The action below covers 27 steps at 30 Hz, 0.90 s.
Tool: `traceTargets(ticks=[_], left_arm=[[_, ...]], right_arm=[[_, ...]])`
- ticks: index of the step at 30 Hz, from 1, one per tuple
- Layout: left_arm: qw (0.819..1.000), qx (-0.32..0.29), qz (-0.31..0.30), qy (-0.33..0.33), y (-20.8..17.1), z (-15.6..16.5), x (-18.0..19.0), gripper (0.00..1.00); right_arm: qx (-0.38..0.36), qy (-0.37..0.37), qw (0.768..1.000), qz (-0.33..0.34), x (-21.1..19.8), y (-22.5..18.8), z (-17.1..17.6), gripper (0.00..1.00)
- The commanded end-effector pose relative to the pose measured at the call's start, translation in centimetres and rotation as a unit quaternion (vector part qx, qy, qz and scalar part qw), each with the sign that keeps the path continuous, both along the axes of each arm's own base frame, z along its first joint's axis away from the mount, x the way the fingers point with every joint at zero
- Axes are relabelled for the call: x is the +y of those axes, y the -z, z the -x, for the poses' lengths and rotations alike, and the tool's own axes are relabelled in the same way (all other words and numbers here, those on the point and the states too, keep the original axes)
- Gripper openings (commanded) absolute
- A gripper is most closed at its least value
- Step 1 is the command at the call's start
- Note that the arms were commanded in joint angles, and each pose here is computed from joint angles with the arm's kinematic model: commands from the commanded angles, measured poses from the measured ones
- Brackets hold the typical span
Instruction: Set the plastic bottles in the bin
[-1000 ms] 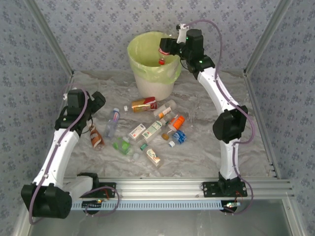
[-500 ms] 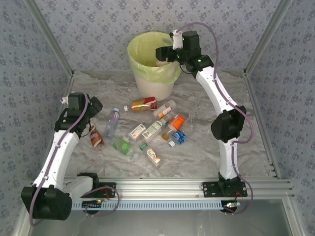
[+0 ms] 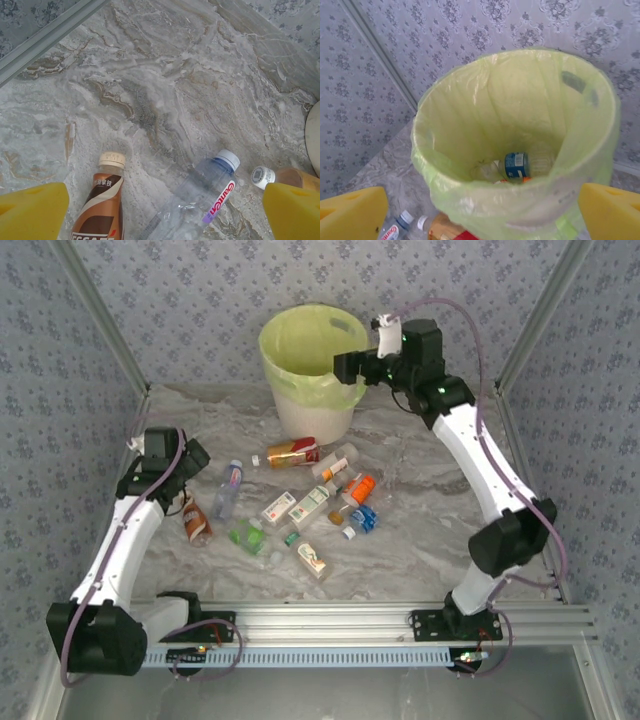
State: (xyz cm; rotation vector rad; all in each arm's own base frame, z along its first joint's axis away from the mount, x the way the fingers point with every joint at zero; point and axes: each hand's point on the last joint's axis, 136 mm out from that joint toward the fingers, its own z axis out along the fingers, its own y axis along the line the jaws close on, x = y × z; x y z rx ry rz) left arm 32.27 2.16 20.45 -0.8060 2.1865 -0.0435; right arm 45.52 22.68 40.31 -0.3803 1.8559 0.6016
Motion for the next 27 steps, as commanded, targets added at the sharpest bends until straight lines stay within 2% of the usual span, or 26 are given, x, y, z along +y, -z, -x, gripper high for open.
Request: traceTargets(ticks=[1, 7, 11, 17, 20, 24, 27], left_arm=[[1.000, -0.001, 0.006, -0.006, -0.3, -0.4, 0.1, 0.99], [1.000, 0.013, 0.011, -0.018, 0.6, -0.6, 0.3, 0.99], [0.999, 0.019, 0.016, -0.030, 0.9, -0.5, 0.8, 0.99], [0.997, 0.055, -0.011, -0.054, 1.6, 0.9, 2.7, 0.99], [0.992, 0.104, -0.022, -0.072, 2.9, 2.8, 3.7, 0.99], [0.987, 0.140, -0.002, -0.082, 4.7, 4.3, 4.3, 0.99], [0.982, 0.160, 0.028, -0.091, 6.7, 5.0, 4.5, 0.99]], right_arm=[[-0.018, 0.045, 0.999, -0.011, -2.2, -1.1, 1.3, 1.00], [0.020, 0.126, 0.992, -0.011, -6.1, 2.8, 4.2, 1.00], [0.053, 0.224, 0.973, -0.031, -10.0, 5.6, 5.9, 1.00], [0.088, 0.266, 0.960, 0.018, -12.8, 10.1, 8.9, 1.00], [0.107, 0.283, 0.953, 0.023, -13.8, 11.5, 10.1, 1.00], [0.104, 0.308, 0.946, 0.000, -14.7, 12.3, 10.8, 1.00], [0.094, 0.333, 0.937, -0.044, -15.4, 12.3, 11.0, 1.00]])
